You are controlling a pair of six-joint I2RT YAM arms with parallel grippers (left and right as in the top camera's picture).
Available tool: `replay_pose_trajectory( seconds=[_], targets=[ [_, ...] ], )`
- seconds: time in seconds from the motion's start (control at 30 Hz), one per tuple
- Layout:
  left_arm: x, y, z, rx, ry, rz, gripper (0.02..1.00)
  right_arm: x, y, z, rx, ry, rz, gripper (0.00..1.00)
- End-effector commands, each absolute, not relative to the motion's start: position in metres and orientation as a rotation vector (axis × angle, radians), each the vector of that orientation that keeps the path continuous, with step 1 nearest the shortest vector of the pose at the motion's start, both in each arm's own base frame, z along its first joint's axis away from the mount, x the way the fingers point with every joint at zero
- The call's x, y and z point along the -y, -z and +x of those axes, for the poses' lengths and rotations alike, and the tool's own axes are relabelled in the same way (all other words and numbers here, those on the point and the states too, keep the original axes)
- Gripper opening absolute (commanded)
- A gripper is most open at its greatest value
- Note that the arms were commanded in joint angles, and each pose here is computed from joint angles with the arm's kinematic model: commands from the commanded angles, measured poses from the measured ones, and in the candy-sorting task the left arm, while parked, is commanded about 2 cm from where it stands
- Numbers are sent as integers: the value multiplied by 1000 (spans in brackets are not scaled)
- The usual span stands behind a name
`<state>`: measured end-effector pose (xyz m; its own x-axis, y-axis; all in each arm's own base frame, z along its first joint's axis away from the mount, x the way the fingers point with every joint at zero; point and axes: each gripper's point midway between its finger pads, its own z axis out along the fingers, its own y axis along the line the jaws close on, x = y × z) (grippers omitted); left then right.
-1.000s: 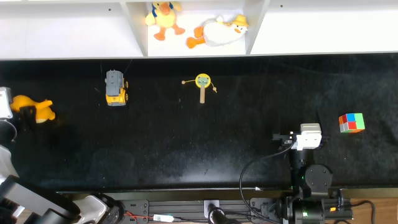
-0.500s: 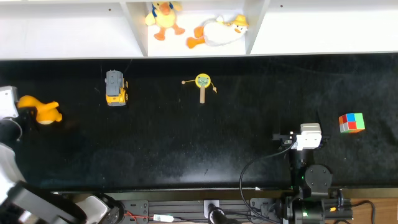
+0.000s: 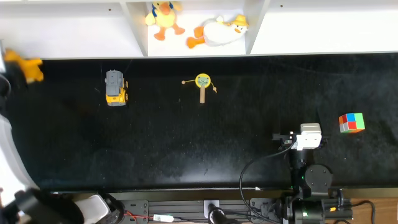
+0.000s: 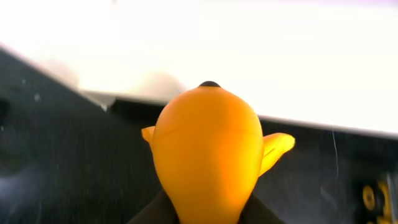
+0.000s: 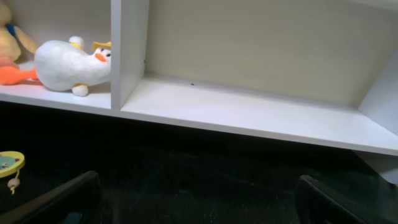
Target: Store Toys
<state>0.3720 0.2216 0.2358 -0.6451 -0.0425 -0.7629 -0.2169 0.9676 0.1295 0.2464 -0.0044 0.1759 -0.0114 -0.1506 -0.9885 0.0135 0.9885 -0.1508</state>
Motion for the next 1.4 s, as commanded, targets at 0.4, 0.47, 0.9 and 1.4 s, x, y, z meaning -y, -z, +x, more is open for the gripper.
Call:
replay_pose_trajectory(
  seconds=[0.4,0.47,0.9,1.4],
  targets=[
    [-197,-256,433,-2130,-258,-212,38,4,-172,247,-1579,131,-112,996],
    [-200,-248,435,-2147,-274,-224,38,4,-172,247,-1579,131,-112,996],
    [-212,-235,454,-2147,-283,-233,71,4,-172,247,-1579,131,-112,996],
    [-215,-208,463,-2188,-254,-254,75,4,-172,247,-1579,131,-112,996]
  ],
)
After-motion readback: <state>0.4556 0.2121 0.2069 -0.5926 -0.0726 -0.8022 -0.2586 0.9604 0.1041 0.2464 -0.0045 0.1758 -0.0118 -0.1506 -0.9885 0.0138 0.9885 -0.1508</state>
